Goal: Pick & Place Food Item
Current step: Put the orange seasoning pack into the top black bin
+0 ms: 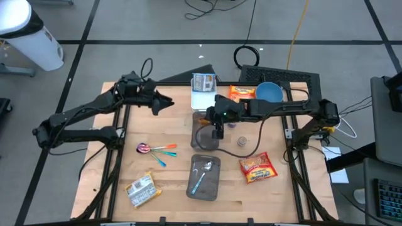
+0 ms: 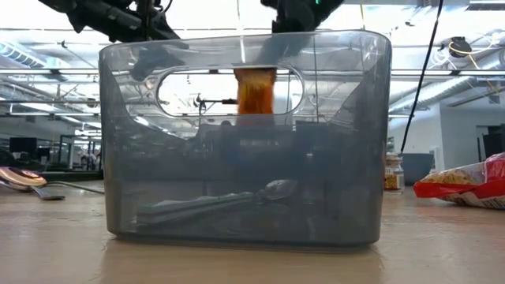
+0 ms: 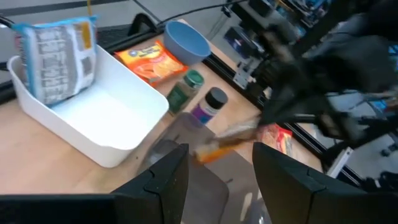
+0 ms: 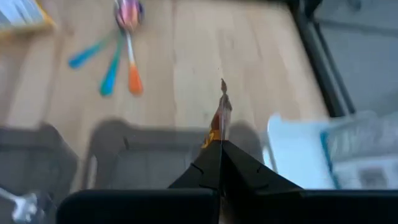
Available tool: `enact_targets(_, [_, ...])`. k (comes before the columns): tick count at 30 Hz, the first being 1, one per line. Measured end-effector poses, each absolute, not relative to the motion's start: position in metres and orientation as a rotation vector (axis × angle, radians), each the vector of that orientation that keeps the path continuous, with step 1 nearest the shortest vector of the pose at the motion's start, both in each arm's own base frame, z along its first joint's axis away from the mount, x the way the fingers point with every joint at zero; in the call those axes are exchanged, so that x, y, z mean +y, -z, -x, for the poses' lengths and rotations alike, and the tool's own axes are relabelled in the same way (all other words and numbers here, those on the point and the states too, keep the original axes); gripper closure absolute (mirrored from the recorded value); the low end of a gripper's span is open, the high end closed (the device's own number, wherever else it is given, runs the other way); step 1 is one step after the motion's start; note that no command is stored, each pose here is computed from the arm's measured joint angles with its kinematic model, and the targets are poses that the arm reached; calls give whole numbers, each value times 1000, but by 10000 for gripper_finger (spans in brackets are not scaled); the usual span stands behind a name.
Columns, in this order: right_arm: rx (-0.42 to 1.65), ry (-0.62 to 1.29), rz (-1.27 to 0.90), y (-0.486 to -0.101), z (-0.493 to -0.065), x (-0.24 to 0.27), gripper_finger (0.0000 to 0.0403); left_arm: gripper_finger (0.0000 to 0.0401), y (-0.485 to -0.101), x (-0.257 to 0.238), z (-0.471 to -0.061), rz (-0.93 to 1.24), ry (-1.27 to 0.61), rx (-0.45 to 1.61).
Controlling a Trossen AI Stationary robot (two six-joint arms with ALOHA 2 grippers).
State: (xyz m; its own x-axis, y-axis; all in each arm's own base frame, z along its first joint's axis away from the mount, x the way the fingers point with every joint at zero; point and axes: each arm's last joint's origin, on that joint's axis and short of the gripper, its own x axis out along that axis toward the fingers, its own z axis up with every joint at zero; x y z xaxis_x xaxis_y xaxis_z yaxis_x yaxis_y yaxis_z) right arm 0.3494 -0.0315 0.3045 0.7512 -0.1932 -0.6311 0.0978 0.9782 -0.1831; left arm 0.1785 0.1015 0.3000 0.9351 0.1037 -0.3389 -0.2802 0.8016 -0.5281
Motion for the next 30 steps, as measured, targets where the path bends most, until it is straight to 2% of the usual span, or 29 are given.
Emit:
enact_targets(15, [693, 233, 60, -257, -343, -49, 403, 215, -300, 88, -186, 590, -157, 325])
enact_targets(30, [738, 270, 58, -233, -333, -64, 403, 215, -300, 87, -186, 591, -169, 324])
